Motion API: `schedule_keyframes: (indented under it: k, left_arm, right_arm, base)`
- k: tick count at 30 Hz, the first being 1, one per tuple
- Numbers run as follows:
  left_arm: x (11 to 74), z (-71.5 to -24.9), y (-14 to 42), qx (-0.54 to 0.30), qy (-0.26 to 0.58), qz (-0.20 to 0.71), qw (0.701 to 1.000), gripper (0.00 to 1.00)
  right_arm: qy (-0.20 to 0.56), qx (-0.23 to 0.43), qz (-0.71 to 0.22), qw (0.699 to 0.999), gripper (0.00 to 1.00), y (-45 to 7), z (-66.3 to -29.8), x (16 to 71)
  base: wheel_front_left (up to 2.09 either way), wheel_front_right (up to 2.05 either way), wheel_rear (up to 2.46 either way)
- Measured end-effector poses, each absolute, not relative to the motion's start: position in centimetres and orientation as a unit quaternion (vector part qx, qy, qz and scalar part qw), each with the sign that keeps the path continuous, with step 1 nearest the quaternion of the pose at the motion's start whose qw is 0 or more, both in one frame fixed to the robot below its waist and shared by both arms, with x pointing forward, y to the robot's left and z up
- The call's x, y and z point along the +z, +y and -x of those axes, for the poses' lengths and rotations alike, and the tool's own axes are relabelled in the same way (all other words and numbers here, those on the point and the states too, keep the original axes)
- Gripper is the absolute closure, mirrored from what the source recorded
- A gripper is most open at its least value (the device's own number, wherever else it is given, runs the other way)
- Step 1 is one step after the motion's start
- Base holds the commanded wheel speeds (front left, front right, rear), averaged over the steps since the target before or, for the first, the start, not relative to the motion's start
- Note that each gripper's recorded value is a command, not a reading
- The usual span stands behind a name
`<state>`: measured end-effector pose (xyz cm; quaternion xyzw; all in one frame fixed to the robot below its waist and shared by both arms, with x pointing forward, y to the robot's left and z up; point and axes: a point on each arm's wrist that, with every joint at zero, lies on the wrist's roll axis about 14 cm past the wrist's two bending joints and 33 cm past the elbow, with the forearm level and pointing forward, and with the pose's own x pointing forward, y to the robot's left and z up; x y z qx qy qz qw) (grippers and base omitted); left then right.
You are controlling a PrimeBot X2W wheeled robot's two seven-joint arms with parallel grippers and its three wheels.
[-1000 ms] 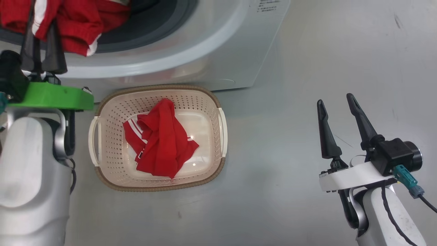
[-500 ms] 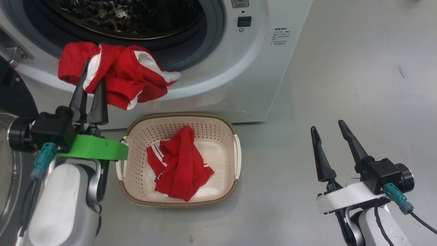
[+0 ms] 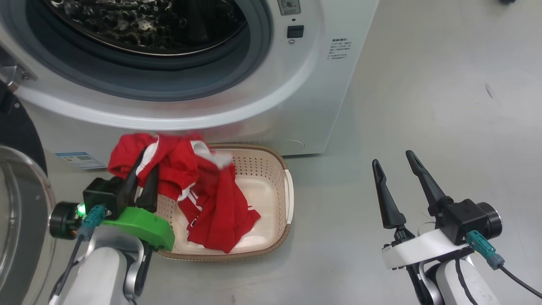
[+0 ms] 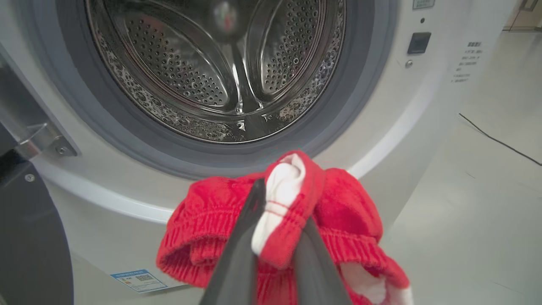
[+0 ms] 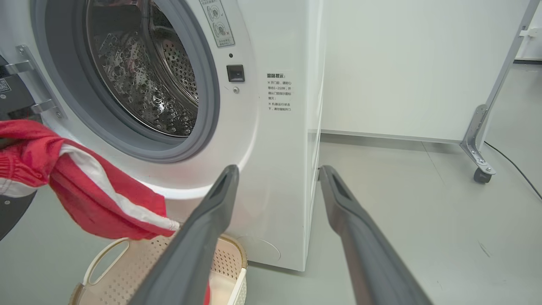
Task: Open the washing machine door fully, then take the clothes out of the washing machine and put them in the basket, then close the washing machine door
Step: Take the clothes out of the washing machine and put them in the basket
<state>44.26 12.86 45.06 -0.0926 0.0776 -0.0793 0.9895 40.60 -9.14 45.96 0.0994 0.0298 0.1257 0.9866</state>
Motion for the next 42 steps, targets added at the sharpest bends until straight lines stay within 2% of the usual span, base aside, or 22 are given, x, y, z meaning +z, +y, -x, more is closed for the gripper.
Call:
schedule_keyframes:
  k: [11,19,26,39,41,42]
  left_arm:
    - [37.9,-43.4,10.7,-0.102,0.192,0.094,0.972,1.00]
    - [33.9,-44.6,9.6,-0.108,0.245,0.092,0.959,1.00]
    - [28.4,-43.5,8.2,-0.115,0.334,0.094,0.931,1.00]
    - [21.3,-44.2,6.7,-0.105,0.433,0.112,0.888,1.00]
    - [20.6,-44.0,6.7,-0.103,0.444,0.110,0.883,0.56]
    - [20.3,-43.8,6.8,-0.100,0.449,0.110,0.881,0.18]
  right_arm:
    - [0.045,0.095,-0.105,0.989,0.00,-10.8,-40.7,44.7]
    - [0.059,0.072,-0.104,0.990,0.00,-12.1,-41.2,43.5]
    - [0.070,0.061,-0.102,0.990,0.00,-12.7,-42.1,42.2]
    - [0.098,0.036,-0.089,0.991,0.00,-14.6,-43.4,39.3]
    - [0.101,0.030,-0.086,0.991,0.00,-15.0,-43.4,39.0]
    - [0.103,0.028,-0.085,0.991,0.00,-15.1,-43.4,38.9]
  base:
    - [0.00,0.00,0.00]
    - [0.00,0.00,0.00]
    - [0.00,0.00,0.00]
    - [0.00,0.00,0.00]
    - [0.00,0.00,0.00]
    - [0.00,0.00,0.00]
